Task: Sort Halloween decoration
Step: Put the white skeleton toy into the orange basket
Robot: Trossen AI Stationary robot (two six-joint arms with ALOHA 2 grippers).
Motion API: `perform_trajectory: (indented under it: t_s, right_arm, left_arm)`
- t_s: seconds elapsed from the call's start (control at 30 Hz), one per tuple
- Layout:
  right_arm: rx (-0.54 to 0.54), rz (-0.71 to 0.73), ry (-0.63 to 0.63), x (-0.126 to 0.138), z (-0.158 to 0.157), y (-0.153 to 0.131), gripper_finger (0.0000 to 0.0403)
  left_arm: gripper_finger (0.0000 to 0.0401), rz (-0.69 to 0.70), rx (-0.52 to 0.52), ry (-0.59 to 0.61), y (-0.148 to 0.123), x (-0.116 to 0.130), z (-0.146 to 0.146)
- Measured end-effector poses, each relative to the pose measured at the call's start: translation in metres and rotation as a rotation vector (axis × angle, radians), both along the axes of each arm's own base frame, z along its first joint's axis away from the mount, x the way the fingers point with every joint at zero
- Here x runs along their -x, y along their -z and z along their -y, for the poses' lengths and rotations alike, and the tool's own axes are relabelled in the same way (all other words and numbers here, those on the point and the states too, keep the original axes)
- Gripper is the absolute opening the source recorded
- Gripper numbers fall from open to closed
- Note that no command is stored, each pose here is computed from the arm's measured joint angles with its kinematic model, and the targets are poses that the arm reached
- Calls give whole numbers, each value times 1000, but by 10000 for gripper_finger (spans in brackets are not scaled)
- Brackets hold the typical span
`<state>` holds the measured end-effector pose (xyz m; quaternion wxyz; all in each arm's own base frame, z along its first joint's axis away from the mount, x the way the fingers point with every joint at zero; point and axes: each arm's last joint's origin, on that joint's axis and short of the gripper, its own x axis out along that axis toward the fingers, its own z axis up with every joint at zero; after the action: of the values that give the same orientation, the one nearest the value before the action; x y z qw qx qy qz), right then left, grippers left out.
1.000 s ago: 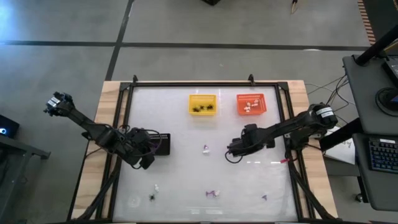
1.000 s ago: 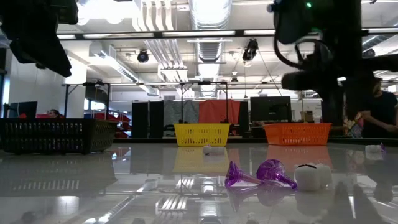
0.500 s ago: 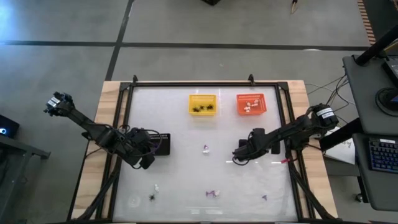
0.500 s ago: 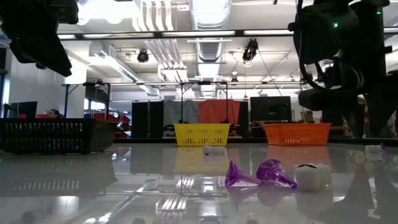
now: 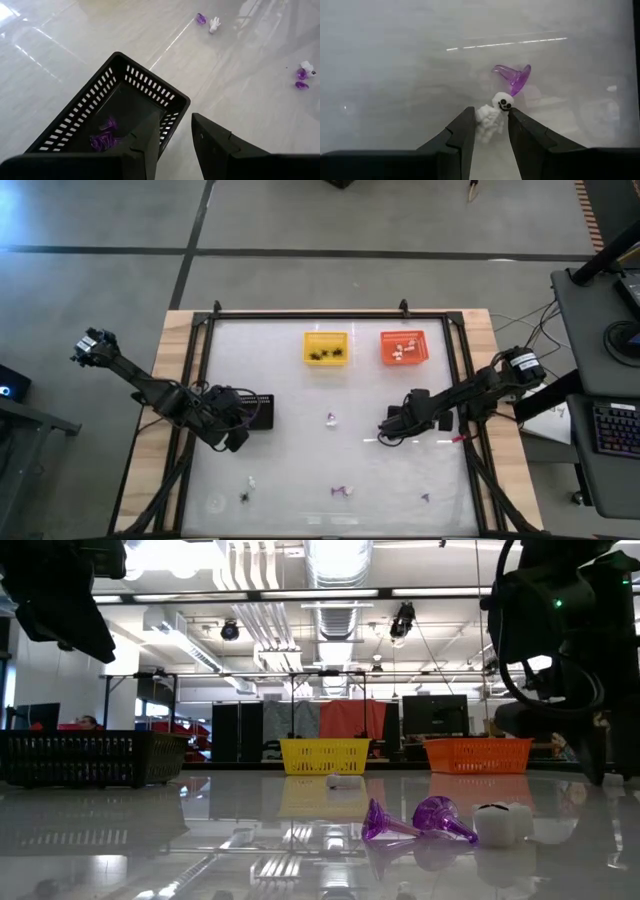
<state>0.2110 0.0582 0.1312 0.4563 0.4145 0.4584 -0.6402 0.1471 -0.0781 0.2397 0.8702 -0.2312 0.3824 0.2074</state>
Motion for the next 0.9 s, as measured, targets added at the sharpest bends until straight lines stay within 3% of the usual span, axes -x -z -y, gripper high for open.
perform_trajectory:
  t_s: [0.23, 0.5, 0.9]
  right_arm:
    - [-26, -3, -81, 5, 2, 10, 97]
    - [-40, -12, -100, 12, 3, 18, 20]
    - [-68, 33, -137, 5, 1, 1, 10]
  left_arm:
    - [96, 0, 0, 0, 0, 0, 0]
    - [96, -1, 1, 1, 0, 0, 0]
    - [96, -1, 1, 1, 0, 0, 0]
